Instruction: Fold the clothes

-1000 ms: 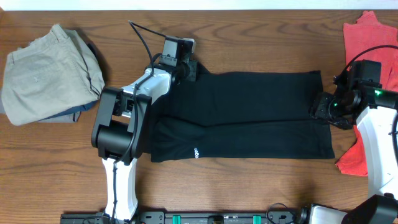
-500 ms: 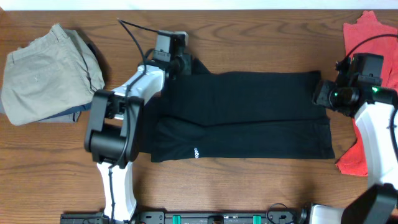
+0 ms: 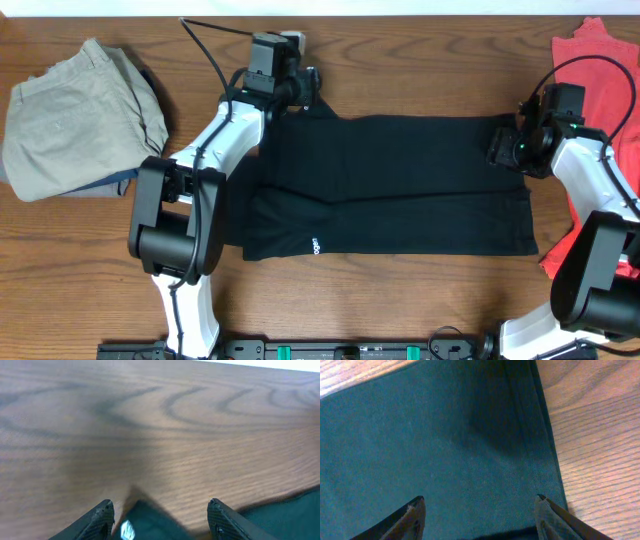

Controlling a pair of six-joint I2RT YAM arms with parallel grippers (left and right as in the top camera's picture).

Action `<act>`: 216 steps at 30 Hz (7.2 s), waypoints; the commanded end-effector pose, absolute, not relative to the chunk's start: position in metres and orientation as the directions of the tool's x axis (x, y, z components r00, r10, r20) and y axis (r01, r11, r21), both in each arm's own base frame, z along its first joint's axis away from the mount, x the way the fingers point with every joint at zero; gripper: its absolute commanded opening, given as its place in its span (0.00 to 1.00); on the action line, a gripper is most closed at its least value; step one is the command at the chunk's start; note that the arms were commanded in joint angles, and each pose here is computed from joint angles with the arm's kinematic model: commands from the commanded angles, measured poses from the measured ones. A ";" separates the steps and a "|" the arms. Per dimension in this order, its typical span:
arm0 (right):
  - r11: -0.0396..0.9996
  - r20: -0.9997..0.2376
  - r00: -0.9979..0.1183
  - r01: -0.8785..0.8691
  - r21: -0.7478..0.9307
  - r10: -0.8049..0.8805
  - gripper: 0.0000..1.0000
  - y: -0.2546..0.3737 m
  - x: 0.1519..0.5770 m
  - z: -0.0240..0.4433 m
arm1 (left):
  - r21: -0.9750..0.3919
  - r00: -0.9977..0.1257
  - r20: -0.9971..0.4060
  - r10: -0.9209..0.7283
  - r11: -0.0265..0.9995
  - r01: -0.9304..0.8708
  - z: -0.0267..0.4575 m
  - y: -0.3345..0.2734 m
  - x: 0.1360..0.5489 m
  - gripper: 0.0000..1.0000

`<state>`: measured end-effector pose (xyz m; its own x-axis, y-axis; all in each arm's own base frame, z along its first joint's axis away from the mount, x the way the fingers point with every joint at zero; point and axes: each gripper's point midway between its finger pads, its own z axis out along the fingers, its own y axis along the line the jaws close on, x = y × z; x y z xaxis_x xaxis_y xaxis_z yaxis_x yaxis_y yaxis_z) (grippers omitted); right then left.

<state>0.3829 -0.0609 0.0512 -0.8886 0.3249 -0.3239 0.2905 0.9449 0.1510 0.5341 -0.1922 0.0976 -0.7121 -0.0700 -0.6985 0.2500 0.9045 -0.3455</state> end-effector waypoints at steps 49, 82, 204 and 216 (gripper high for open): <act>0.959 -0.635 -0.726 0.267 0.090 0.262 0.72 -0.091 0.485 0.023 | -0.330 -0.848 -0.530 -0.030 0.928 0.174 0.102 -0.174 0.480 0.15; 0.940 -0.576 -0.755 0.333 0.075 0.313 0.01 -0.104 0.463 0.026 | -0.223 -0.938 -0.347 -0.013 0.972 0.069 0.136 -0.133 0.397 0.09; 0.999 0.199 -0.980 0.035 0.034 0.028 0.01 -0.004 0.316 0.083 | -0.144 -0.979 -0.071 -0.189 0.973 -0.178 0.112 -0.057 0.282 0.46; 0.992 0.193 -0.973 -0.123 0.009 -0.122 0.01 0.088 0.306 0.076 | -0.130 -0.982 -0.025 -0.189 0.974 -0.184 0.111 -0.056 0.270 0.50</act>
<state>0.3083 0.0732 0.0699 -0.9623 -0.1614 0.2190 -0.1620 0.9867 0.0155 0.2725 -0.0584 0.1097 -0.9839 -0.1765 -0.0264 -0.1713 0.9754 -0.1388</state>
